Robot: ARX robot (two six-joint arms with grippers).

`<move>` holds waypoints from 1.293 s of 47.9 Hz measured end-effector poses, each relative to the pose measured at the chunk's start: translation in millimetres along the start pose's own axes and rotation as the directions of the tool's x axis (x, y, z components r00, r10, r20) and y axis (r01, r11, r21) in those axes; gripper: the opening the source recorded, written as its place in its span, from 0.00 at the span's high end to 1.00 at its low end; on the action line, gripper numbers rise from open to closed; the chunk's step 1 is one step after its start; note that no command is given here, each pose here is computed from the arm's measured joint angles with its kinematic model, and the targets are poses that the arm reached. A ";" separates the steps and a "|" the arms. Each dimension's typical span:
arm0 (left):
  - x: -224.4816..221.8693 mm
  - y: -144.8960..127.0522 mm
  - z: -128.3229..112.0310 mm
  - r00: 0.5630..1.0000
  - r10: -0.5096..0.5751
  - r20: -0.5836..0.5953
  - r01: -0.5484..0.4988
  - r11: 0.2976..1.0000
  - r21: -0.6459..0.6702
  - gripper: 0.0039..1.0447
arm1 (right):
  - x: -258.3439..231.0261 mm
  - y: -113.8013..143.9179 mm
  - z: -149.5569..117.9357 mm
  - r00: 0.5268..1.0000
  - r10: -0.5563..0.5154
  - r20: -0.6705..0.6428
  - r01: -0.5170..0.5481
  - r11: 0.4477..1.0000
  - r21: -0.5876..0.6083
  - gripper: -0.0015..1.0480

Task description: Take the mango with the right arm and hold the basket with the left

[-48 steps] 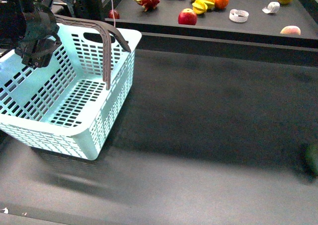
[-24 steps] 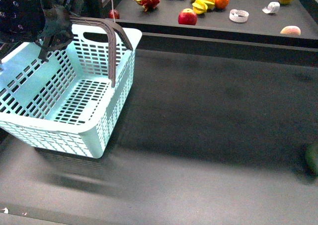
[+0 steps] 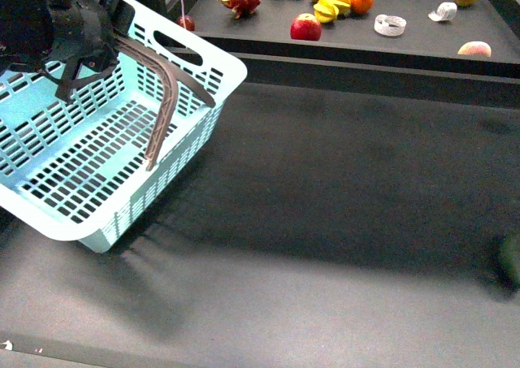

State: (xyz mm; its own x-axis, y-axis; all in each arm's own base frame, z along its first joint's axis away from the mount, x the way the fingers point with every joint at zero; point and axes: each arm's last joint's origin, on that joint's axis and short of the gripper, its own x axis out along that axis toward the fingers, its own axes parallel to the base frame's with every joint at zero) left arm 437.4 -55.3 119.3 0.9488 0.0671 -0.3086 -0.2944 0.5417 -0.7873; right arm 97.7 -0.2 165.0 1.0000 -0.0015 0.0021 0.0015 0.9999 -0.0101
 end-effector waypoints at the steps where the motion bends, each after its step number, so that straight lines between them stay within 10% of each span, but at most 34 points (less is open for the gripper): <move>1: -6.3 0.4 -0.7 1.000 -0.013 -0.010 0.013 1.000 0.021 0.93 | 0.0 0.0 0.0 1.000 0.000 0.000 0.000 1.000 0.000 0.08; 18: -77.6 -18.6 -12.9 0.940 -0.250 -0.233 0.307 0.917 0.254 0.93 | 0.0 0.0 0.0 1.000 0.000 0.000 0.000 1.000 0.000 0.08; 30: -111.7 -28.2 -58.3 0.831 -0.356 -0.427 0.531 0.734 0.423 0.93 | 0.0 0.0 0.0 1.000 0.000 0.000 0.000 1.000 0.000 0.08; 62: -139.1 -32.8 -84.7 0.629 -0.436 -0.643 0.761 0.511 0.399 0.93 | 0.0 0.0 0.0 1.000 0.000 0.000 0.000 1.000 0.000 0.08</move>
State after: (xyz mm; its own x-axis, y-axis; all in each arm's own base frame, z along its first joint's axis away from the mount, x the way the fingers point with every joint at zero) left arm 305.4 -153.3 142.9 0.6519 -0.7328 -0.1948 0.6174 0.6621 -0.4247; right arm 97.7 -0.2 165.0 1.0000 -0.0011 0.0021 0.0012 0.9999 -0.0105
